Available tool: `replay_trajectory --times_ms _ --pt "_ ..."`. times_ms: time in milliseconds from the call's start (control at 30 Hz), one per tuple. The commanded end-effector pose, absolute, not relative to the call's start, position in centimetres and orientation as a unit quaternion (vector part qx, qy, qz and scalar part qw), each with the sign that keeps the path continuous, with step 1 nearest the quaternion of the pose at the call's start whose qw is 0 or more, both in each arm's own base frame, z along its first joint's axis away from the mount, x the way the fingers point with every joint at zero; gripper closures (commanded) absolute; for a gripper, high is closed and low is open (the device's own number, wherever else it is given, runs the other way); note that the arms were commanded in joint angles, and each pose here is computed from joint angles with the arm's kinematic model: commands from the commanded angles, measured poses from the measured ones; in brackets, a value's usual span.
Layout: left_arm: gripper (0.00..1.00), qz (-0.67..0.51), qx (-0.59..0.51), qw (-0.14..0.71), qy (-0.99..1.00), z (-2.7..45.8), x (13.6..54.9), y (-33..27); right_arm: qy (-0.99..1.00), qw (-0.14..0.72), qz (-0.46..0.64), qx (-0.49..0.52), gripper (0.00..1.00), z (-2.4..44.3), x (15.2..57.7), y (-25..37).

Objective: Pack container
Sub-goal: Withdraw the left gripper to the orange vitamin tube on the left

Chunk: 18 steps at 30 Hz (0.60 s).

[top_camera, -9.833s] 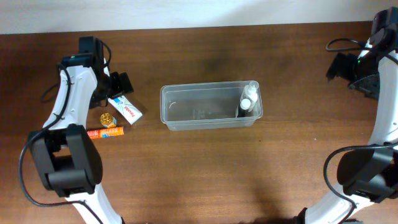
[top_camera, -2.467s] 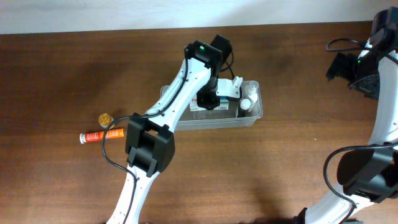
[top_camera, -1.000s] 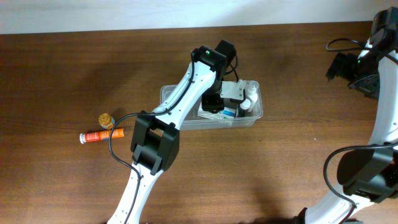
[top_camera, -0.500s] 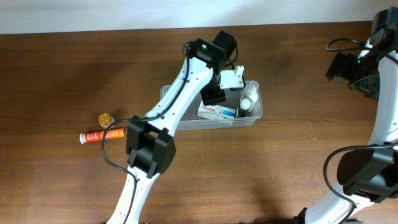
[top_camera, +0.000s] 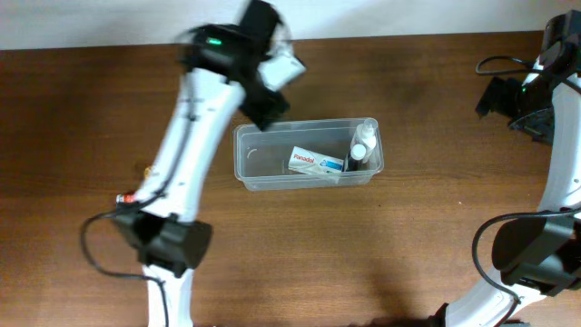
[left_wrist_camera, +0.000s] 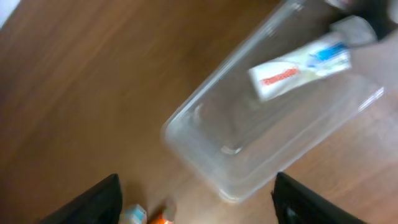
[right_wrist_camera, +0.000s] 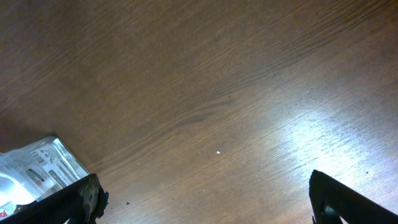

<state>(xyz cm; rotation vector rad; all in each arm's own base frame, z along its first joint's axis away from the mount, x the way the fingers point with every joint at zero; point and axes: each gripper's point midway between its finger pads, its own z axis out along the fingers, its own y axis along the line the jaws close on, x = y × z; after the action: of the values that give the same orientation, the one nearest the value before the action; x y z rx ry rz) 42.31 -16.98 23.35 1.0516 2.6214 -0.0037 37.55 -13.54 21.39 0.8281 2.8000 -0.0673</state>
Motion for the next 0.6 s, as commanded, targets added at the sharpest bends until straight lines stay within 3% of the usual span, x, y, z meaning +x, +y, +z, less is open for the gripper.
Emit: replay_trajectory --times_ms 0,133,167,300,467,567 --pt "0.17 -0.002 0.221 0.199 0.955 28.3 41.6 -10.9 0.951 0.111 -0.021 0.286 0.02 21.3 37.7 -13.5" --pt "0.13 0.003 0.137 0.202 0.97 30.6 39.7 -5.5 0.951 0.111 -0.021 0.286 0.02 21.3 37.7 -13.5" --pt "0.05 0.003 0.117 0.21 0.971 31.2 39.5 -4.6 0.951 0.111 -0.021 0.286 0.02 21.3 37.7 -13.5" --pt "0.01 -0.009 0.056 0.253 0.966 34.4 37.8 -1.4 0.951 0.111 -0.021 0.286 0.01 21.3 37.7 -13.5" --pt "0.01 0.001 -0.001 0.291 0.957 37.5 34.2 1.3 0.951 0.111 -0.021 0.286 0.02 21.3 37.7 -13.5" --pt "0.01 0.023 -0.039 0.276 0.96 36.9 31.9 3.1 0.951 0.111 -0.021 0.286 0.02 21.3 37.7 -13.5"
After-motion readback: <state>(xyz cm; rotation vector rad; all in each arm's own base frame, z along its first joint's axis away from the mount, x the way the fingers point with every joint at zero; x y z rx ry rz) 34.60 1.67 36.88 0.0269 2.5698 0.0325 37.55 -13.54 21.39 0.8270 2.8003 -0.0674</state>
